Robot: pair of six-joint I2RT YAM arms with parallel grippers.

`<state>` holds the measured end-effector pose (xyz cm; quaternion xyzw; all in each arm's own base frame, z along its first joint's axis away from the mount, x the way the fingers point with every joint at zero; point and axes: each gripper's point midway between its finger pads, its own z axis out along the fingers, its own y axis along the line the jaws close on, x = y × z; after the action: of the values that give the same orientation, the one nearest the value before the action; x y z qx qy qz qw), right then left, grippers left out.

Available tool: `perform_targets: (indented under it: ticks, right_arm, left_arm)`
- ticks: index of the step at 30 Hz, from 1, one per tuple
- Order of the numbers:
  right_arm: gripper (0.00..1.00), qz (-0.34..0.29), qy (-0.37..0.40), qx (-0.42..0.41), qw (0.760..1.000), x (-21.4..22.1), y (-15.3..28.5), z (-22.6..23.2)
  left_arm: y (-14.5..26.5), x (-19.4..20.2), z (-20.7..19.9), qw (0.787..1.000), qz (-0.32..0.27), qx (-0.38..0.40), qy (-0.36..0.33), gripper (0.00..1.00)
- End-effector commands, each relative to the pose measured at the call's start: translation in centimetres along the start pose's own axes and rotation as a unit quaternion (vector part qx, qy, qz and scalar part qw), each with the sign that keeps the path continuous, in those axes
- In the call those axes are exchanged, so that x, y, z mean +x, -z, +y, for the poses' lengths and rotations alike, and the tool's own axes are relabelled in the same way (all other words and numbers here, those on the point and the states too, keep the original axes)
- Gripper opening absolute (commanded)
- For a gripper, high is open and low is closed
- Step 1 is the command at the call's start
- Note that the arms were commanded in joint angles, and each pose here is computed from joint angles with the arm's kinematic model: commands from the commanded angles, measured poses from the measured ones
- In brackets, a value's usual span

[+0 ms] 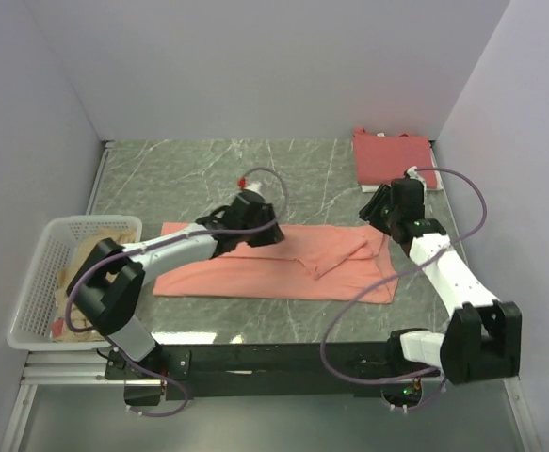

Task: Fold and stack the t-shirts
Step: Fold the tshirt

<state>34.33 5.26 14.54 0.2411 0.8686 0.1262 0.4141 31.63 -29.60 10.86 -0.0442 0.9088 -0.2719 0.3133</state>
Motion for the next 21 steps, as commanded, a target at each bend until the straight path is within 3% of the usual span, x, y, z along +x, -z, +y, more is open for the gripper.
perform_targets:
  ticks: [1,8,21]
  right_arm:
    - [0.54,0.049,0.01,-0.071,0.996,-0.1,-1.4,2.0]
    - [0.52,0.068,0.002,-0.07,0.995,-0.1,-3.6,1.5]
    - [0.51,0.074,0.006,-0.068,0.995,0.2,-4.7,1.2]
  left_arm:
    - [-1.0,2.1,-7.0,0.993,0.015,0.086,-0.077,0.45]
    - [-3.8,7.0,-10.5,0.984,0.065,0.098,-0.137,0.44]
    - [-5.3,10.3,-11.3,0.977,0.091,0.085,-0.173,0.45]
